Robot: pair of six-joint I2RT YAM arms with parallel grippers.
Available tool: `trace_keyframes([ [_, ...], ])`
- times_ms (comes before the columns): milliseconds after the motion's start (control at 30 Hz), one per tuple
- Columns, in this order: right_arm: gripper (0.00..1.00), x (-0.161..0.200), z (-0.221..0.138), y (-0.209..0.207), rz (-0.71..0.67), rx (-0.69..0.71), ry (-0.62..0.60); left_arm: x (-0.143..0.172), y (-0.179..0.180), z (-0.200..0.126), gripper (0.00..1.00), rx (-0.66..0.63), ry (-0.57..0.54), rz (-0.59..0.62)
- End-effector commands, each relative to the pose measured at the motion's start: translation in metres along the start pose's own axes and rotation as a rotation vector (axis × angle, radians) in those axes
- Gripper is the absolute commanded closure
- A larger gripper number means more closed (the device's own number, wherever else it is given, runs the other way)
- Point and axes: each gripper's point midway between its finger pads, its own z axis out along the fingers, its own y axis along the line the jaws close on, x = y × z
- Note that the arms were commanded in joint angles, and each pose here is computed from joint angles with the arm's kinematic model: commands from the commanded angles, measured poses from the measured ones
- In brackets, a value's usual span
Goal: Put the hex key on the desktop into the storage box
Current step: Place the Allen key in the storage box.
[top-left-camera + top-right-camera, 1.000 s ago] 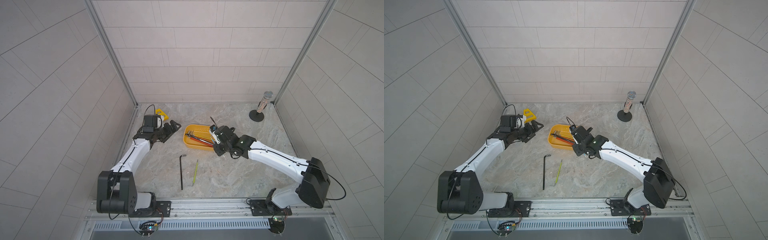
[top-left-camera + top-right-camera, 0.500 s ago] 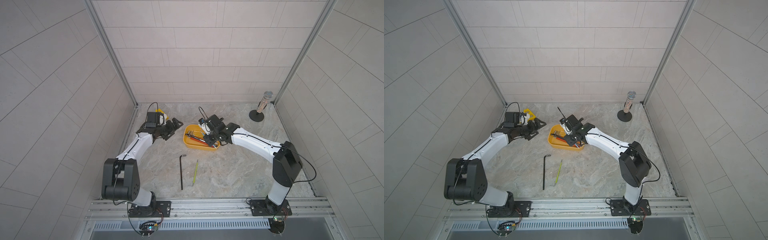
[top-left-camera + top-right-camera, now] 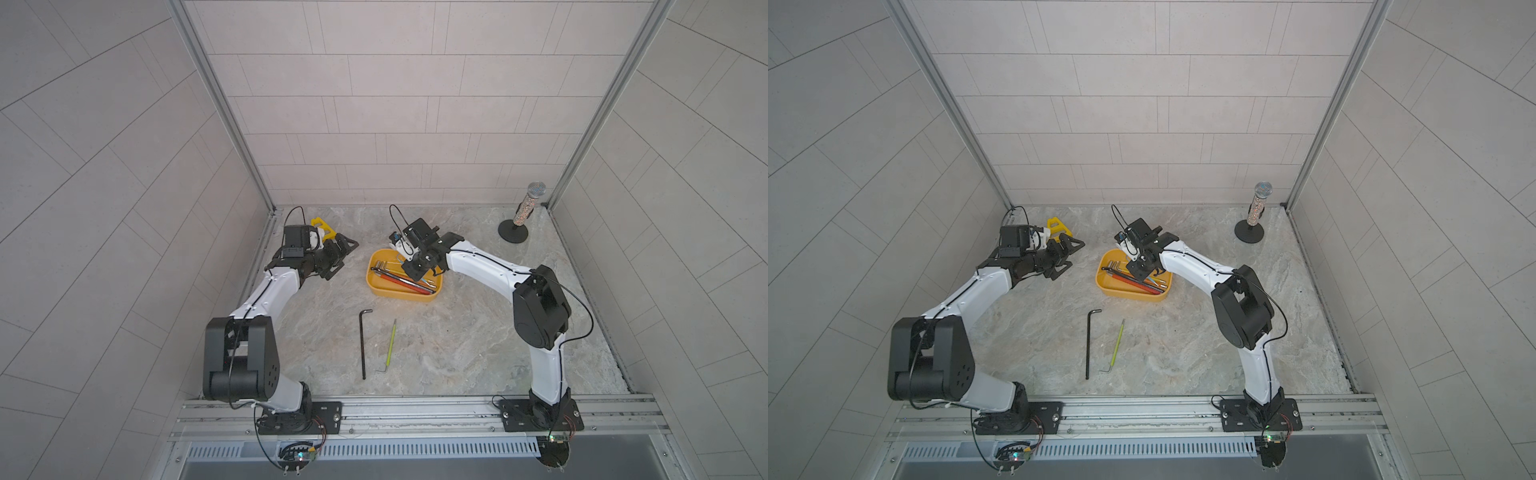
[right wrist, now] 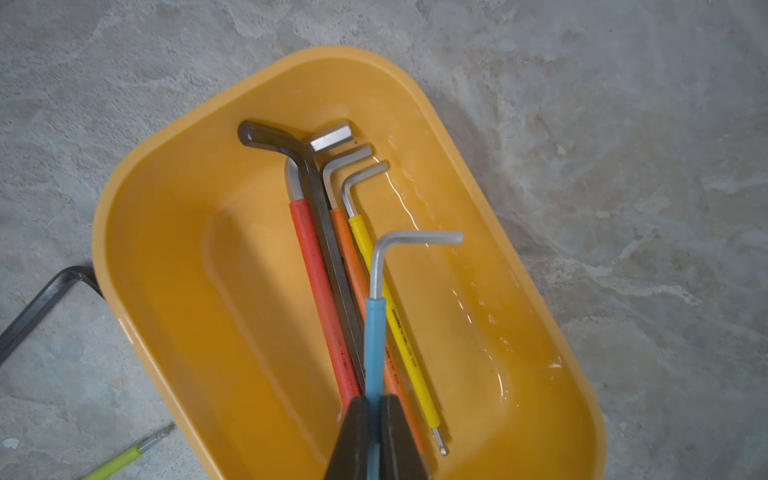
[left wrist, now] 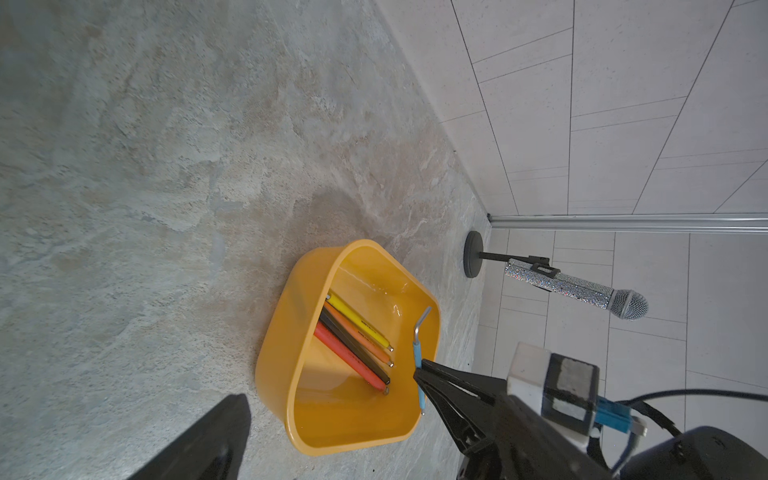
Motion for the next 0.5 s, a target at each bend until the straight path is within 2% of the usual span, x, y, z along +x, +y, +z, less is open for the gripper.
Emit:
trace_keyframes([
  [0, 1.00, 0.001, 0.006, -0.006, -0.042, 0.007, 0.024, 0.000, 0.000, -0.001, 0.01, 0.012, -0.003, 0.001],
  [467, 1.00, 0.001, 0.041, -0.001, -0.090, -0.058, 0.067, -0.001, 0.005, 0.000, 0.01, -0.002, -0.007, -0.004],
])
